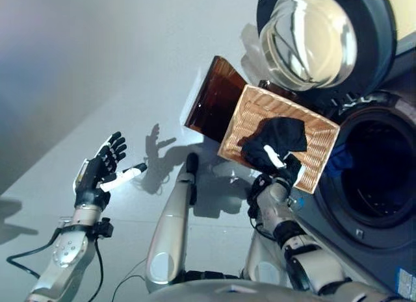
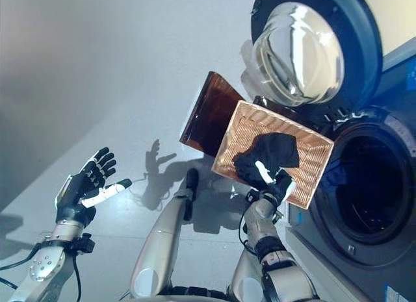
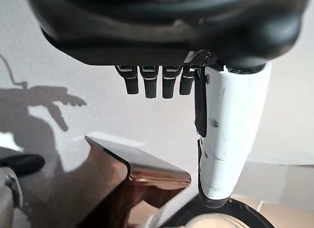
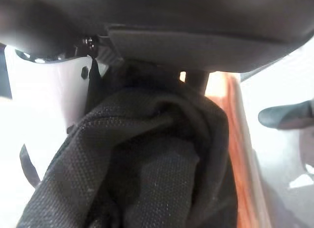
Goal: Pick up the clothes and place them into the washing machine
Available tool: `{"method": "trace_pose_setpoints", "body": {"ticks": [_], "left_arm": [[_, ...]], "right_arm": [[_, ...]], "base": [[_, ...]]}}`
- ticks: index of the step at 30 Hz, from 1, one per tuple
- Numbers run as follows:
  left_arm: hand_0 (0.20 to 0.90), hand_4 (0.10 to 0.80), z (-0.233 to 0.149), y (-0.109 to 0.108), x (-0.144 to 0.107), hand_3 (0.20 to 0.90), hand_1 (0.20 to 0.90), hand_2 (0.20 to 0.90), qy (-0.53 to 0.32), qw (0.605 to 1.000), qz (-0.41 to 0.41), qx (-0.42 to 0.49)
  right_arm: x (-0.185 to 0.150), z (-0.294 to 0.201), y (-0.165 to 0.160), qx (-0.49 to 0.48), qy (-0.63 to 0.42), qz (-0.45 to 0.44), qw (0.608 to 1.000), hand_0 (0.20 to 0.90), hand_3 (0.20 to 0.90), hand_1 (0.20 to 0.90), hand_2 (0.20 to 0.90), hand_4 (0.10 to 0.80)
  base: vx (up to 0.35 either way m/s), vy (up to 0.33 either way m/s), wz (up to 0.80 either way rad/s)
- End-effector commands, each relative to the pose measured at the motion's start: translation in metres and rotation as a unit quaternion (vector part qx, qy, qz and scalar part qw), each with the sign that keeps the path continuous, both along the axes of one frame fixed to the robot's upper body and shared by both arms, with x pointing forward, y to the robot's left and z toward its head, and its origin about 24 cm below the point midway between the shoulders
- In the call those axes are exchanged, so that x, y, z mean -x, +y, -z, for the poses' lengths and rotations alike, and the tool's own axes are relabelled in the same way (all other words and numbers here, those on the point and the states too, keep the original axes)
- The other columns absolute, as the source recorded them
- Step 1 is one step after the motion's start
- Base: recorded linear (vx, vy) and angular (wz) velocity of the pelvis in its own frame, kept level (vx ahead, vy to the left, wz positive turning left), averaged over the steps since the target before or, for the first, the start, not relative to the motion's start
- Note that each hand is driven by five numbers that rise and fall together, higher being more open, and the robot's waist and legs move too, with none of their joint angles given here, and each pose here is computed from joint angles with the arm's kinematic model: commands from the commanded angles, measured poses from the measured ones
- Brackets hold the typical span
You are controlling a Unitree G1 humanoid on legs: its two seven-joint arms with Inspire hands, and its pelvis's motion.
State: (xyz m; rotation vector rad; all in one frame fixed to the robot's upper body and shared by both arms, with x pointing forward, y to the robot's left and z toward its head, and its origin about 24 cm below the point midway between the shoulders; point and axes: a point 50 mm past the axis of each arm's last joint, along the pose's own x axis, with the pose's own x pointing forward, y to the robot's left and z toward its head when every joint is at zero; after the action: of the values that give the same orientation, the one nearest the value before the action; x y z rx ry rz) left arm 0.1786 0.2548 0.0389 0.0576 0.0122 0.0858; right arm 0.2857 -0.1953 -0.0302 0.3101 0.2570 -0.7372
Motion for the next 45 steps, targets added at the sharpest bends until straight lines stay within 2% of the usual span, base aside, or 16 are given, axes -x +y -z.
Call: {"method": "trace_pose_setpoints", "body": {"ticks": [1,5,12,16,22,26,31,36,40,45], "left_arm": [[0.900,0.800,-0.002,0.004,0.008,0.900,0.900,0.900,-0.017,1.000,-0.001,0.007],[0.900,0.800,0.008,0.002,0.009,0.900,0.900,0.900,-0.005,0.999,-0.001,0.035],[0.900,0.800,0.021,-0.002,0.011,0.900,0.900,0.900,0.011,0.998,-0.007,0.065],[0.900,0.800,0.034,-0.007,0.013,0.900,0.900,0.900,0.030,0.996,-0.010,0.083],[0.900,0.800,0.036,-0.013,0.014,0.900,0.900,0.900,0.032,0.994,-0.002,0.100],[0.900,0.800,0.036,-0.015,0.015,0.900,0.900,0.900,0.030,0.993,0.000,0.112],[0.900,0.800,0.035,-0.020,0.015,0.900,0.900,0.900,0.028,0.991,0.011,0.127],[0.900,0.800,0.035,-0.027,0.014,0.900,0.900,0.900,0.031,0.990,0.027,0.135],[0.900,0.800,0.031,-0.032,0.013,0.900,0.900,0.900,0.027,0.989,0.045,0.136],[0.900,0.800,0.025,-0.039,0.012,0.900,0.900,0.900,0.022,0.987,0.076,0.139]], "right_arm": [[0.002,-0.024,-0.030,0.001,-0.115,0.033,0.993,0.200,0.200,0.200,0.200,0.300],[0.021,-0.007,-0.046,-0.044,-0.120,0.041,0.991,0.200,0.200,0.200,0.200,0.300],[0.044,0.013,-0.056,-0.099,-0.122,0.051,0.986,0.200,0.200,0.200,0.200,0.300],[0.066,0.038,-0.059,-0.182,-0.116,0.120,0.969,0.200,0.200,0.200,0.200,0.300],[0.079,0.051,-0.063,-0.236,-0.129,0.184,0.945,0.200,0.200,0.200,0.200,0.300],[0.074,0.046,-0.069,-0.254,-0.168,0.214,0.928,0.200,0.200,0.200,0.200,0.300],[0.071,0.040,-0.082,-0.284,-0.226,0.298,0.883,0.200,0.200,0.200,0.200,0.300],[0.065,0.030,-0.094,-0.282,-0.248,0.341,0.862,0.200,0.200,0.200,0.200,0.300],[0.054,0.015,-0.107,-0.264,-0.259,0.336,0.866,0.200,0.200,0.200,0.200,0.300],[0.032,-0.023,-0.130,-0.243,-0.321,0.337,0.851,0.200,0.200,0.200,0.200,0.300]], "base": [[0.117,-0.011,-0.09],[0.183,-0.027,-0.05],[0.138,-0.006,-0.05],[0.153,0.005,-0.10],[0.065,0.002,-0.07],[-0.026,0.014,-0.05],[-0.050,0.012,-0.04],[-0.072,0.025,-0.07],[-0.085,0.034,-0.01],[-0.102,0.035,-0.05]]}}
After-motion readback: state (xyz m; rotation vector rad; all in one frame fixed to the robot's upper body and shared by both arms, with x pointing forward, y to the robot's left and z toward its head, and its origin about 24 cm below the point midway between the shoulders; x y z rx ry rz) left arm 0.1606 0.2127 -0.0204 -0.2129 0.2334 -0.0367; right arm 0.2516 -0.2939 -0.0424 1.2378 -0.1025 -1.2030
